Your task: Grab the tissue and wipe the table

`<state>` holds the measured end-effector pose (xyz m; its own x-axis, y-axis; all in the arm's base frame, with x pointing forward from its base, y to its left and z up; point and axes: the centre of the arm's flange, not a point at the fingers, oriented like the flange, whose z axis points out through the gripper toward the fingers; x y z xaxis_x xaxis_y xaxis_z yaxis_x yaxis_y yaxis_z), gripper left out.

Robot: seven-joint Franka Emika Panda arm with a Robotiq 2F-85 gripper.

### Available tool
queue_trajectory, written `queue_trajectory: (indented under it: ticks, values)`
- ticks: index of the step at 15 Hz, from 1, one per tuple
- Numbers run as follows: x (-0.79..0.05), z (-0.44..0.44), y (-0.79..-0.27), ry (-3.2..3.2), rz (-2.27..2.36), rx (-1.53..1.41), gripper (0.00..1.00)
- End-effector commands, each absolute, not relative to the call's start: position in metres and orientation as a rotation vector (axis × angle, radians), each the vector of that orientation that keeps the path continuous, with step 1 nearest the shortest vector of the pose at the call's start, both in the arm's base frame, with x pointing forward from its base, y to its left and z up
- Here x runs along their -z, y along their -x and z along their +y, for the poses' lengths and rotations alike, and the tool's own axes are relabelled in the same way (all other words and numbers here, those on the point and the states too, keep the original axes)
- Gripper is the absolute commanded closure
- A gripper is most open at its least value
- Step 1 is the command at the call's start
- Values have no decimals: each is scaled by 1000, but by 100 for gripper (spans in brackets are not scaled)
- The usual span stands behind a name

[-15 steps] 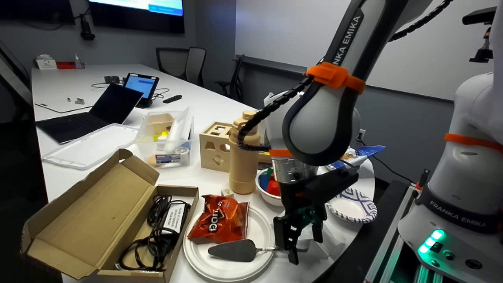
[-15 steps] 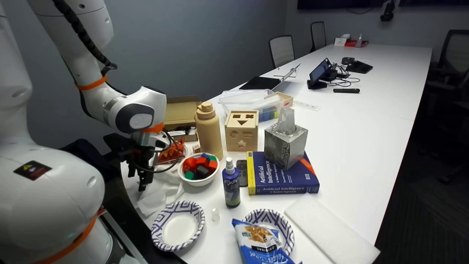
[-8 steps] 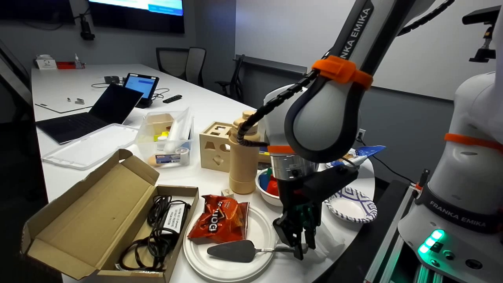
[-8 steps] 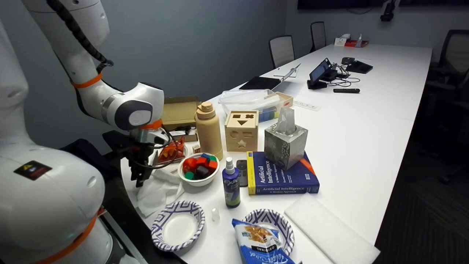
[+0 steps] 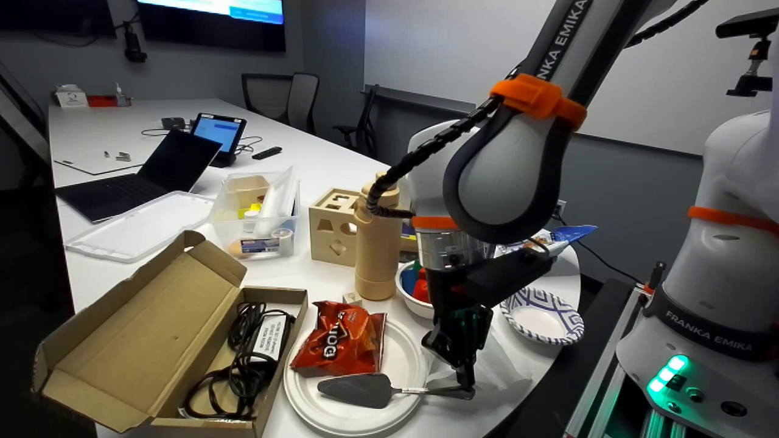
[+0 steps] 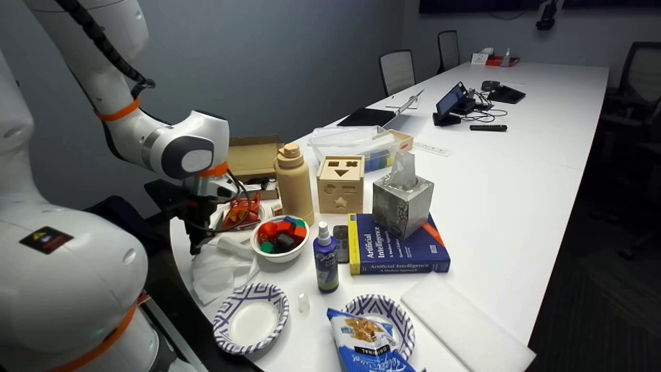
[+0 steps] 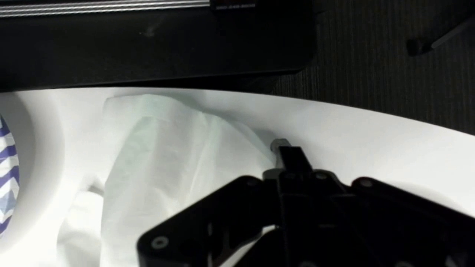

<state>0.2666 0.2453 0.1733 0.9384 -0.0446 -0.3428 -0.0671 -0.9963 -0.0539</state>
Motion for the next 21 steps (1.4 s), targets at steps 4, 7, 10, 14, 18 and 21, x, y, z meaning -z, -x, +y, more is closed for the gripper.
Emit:
queue_trajectory:
  ticks: [4,7,10,14,18,21]
  values:
    - [-207,204,-214,3034,138,-443,100]
    - [-218,208,-217,3014,204,-396,100]
    - [-224,211,-218,2959,332,-332,100]
    - [-227,217,-220,2898,590,-268,100]
    - [-226,221,-223,2882,771,-208,100]
    - [-226,224,-226,2879,869,-149,100]
